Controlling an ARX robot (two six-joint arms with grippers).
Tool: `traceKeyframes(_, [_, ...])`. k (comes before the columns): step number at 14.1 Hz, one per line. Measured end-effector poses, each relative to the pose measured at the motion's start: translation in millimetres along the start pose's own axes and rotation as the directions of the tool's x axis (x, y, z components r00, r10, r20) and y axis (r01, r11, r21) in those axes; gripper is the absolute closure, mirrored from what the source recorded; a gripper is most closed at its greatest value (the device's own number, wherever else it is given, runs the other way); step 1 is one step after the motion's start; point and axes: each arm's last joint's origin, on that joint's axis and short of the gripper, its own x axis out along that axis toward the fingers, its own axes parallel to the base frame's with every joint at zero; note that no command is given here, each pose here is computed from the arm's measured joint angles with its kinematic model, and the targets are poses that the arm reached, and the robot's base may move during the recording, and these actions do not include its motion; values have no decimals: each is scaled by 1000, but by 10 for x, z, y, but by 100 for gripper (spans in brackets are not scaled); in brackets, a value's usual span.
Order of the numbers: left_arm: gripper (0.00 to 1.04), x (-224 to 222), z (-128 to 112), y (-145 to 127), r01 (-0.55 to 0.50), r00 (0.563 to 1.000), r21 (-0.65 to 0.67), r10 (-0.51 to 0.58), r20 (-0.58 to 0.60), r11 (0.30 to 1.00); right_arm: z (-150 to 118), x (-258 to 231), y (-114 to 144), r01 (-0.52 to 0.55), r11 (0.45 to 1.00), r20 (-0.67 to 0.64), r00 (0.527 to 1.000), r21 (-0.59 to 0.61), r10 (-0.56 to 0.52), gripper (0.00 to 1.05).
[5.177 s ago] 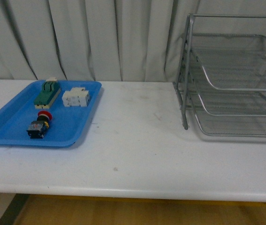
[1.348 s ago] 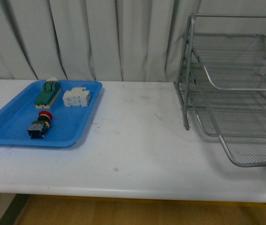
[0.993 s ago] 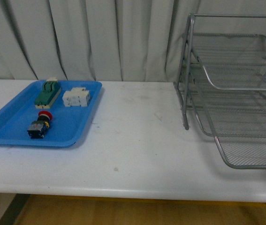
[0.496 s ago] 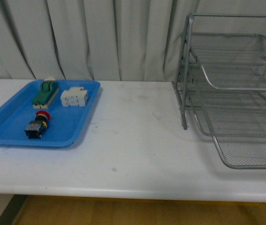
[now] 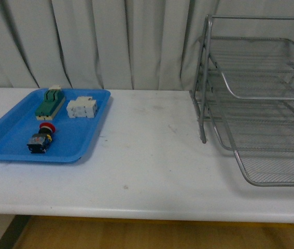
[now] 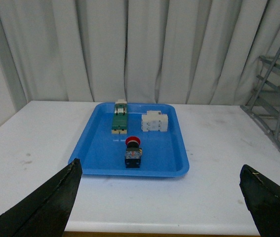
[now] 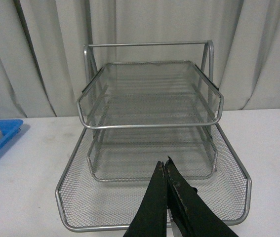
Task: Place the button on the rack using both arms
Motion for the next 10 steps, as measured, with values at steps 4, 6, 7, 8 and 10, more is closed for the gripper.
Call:
traceKeyframes(4, [7, 0, 0, 0, 0, 1000, 0, 0, 0, 1000, 62, -183, 0, 1, 1000, -28, 1000, 0, -1, 103])
traceKeyframes(6, [7, 0, 0, 0, 0, 1000, 0, 0, 0, 1000, 87, -228, 1, 0, 1000, -11, 1000, 0, 0, 103])
traceKeyframes(7, [7, 0, 0, 0, 0, 1000, 0, 0, 0, 1000, 88, -234, 1, 0, 1000, -10, 1000, 0, 0, 103])
traceKeyframes(8, [7, 0, 0, 0, 0, 1000, 0, 0, 0, 1000, 83, -242, 1, 0, 1000, -17, 1000, 0, 0, 103])
traceKeyframes(10, [7, 0, 0, 0, 0, 1000, 0, 0, 0, 1000, 84, -285, 1, 0, 1000, -19, 1000, 0, 0, 103])
